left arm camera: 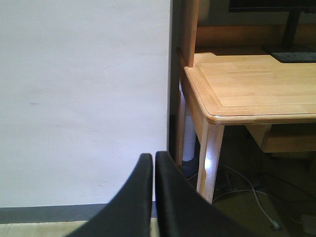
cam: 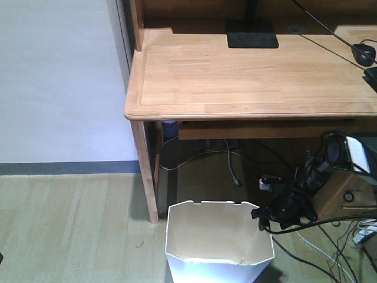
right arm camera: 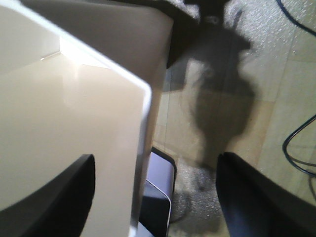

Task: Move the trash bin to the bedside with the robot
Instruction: 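Close the right gripper on the bin rim and lift the bin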

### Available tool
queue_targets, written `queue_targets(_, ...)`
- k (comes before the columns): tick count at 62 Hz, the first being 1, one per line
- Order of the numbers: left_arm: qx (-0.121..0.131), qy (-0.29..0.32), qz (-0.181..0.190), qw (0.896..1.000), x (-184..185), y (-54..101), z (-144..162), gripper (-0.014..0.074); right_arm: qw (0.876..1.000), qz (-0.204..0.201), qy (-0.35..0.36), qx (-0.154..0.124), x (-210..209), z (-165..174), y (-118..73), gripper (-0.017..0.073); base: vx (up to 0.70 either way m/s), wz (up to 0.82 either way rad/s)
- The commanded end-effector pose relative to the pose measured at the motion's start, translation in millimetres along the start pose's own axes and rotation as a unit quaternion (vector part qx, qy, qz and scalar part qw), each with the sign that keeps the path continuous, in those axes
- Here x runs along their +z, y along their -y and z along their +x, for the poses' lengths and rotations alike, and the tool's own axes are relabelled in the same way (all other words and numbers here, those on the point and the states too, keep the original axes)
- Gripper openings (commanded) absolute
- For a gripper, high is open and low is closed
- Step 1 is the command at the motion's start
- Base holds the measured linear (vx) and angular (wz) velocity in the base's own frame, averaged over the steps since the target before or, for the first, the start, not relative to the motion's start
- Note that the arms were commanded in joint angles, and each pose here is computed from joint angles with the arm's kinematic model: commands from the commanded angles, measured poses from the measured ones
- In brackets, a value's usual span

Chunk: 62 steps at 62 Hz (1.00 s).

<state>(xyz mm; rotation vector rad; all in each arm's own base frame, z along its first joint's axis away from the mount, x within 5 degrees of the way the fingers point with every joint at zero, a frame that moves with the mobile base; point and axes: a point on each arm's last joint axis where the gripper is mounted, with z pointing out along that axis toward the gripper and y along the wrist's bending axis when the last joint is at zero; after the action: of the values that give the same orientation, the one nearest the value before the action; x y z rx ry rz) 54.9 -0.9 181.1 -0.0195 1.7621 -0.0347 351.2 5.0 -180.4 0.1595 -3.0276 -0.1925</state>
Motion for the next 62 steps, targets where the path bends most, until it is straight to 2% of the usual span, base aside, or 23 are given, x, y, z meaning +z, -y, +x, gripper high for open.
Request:
queue_targets(1,-0.003,0.031,0.004,0.999,1,0.3,-1,-0.0006,1.0,-0.008,0.016,0.002,-11,-17,-0.8,0.0503,0.0,0.0)
queue_targets(12,-0.003,0.031,0.004,0.999,1,0.3,-1,-0.0006,1.0,-0.02,0.001,0.0,0,-23,-0.2,0.0474,0.0,0.0)
queue_targets(19,-0.003,0.031,0.004,0.999,1,0.3,-1,-0.0006,1.0,-0.029,-0.01,-0.001,3,-25,-0.3,0.04,0.0,0.0)
queue_targets(25,-0.003,0.031,0.004,0.999,1,0.3,-1,-0.0006,0.999,-0.036,-0.018,0.003,5,-25,-1.2,0.0258,0.0,0.0)
queue_targets(34,-0.003,0.031,0.004,0.999,1,0.3,-1,-0.0006,0.999,-0.038,-0.02,0.004,6,-25,-1.4,-0.0008,0.0,0.0)
queue_targets(44,-0.003,0.031,0.004,0.999,1,0.3,-1,-0.0006,0.999,-0.039,-0.018,0.004,4,-26,0.6,-0.0012,0.0,0.0)
queue_targets(56,-0.003,0.031,0.004,0.999,1,0.3,-1,-0.0006,0.998,-0.051,0.007,0.039,-11,-32,15.2,-0.0009,0.0,0.0)
queue_targets(62,-0.003,0.031,0.004,0.999,1,0.3,-1,-0.0006,0.996,-0.067,0.028,0.042,-20,-31,18.7,-0.0009,0.0,0.0)
